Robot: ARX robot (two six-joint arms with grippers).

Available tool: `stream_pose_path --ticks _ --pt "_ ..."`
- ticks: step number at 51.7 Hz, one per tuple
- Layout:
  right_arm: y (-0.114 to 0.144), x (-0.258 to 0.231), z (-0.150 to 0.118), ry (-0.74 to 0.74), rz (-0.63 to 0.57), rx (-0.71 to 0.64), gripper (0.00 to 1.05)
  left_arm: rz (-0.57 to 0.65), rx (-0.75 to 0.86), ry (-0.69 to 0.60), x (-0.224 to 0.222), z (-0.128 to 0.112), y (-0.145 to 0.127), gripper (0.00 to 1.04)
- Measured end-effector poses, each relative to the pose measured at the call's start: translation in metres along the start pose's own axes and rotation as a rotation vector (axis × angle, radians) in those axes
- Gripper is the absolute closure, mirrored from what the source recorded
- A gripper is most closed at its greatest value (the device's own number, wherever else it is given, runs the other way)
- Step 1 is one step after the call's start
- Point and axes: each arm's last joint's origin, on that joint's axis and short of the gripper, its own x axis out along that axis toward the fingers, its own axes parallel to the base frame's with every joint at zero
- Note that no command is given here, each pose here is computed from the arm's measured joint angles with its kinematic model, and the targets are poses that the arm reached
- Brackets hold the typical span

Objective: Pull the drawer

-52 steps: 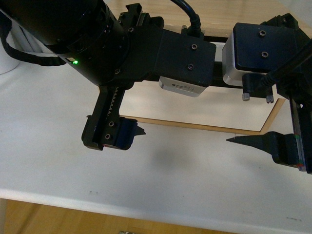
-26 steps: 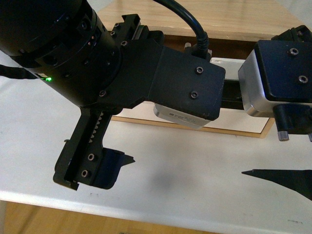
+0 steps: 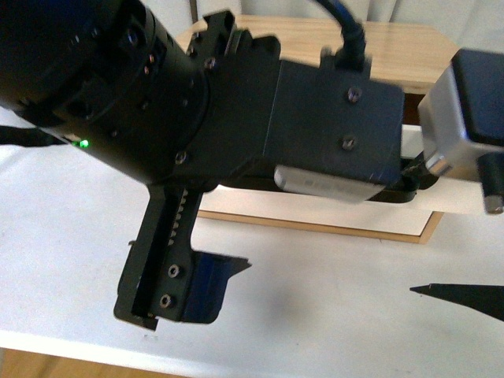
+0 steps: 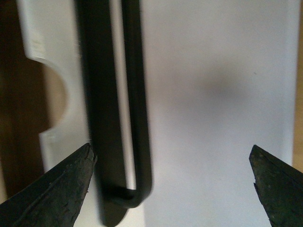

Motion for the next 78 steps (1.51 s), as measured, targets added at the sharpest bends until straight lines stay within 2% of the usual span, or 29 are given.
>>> stream_pose_path --ticks 8,19,25,31,37,39,48,58,60,64,66,78 --pt "-0.002 -0.020 0.006 -0.064 -0.090 0.024 0.09 0.137 -0.034 -0.039 -0.022 0.007 0.007 0.06" --pt "0.007 -0.061 0.012 -0.200 -0.291 0.088 0.09 0.374 -0.147 -0.064 -0.065 0.010 0.002 0.06" --pt "0.028 -0.088 0.009 -0.271 -0.426 0.150 0.09 0.544 -0.338 -0.104 -0.101 0.000 -0.020 0.06" --pt "0.050 -0.106 0.002 -0.305 -0.511 0.209 0.09 0.652 -0.455 -0.091 -0.118 -0.010 -0.043 0.06" --pt "0.074 -0.123 -0.011 -0.347 -0.631 0.288 0.09 0.772 -0.646 -0.098 -0.134 -0.023 -0.082 0.06" --pt "0.083 -0.130 -0.018 -0.365 -0.703 0.325 0.09 0.832 -0.721 -0.094 -0.138 -0.028 -0.096 0.06" --pt "0.098 -0.147 -0.038 -0.370 -0.860 0.502 0.09 1.100 -1.030 -0.065 -0.152 -0.049 -0.141 0.06" --pt "0.099 -0.148 -0.040 -0.384 -0.863 0.558 0.09 1.130 -1.104 -0.127 -0.154 -0.050 -0.146 0.06" --pt "0.100 -0.146 -0.040 -0.357 -0.923 0.655 0.15 1.126 -1.112 -0.135 -0.154 -0.049 -0.146 0.07" --pt "0.105 -0.138 -0.041 -0.331 -1.025 0.809 0.27 1.068 -1.198 -0.181 -0.153 -0.052 -0.155 0.21" --pt "0.109 -0.133 -0.042 -0.327 -1.081 0.871 0.38 1.067 -1.246 -0.213 -0.152 -0.056 -0.160 0.30" --pt "0.129 -0.119 -0.042 -0.346 -1.098 0.928 0.77 1.078 -1.317 -0.255 -0.147 -0.071 -0.173 0.71"
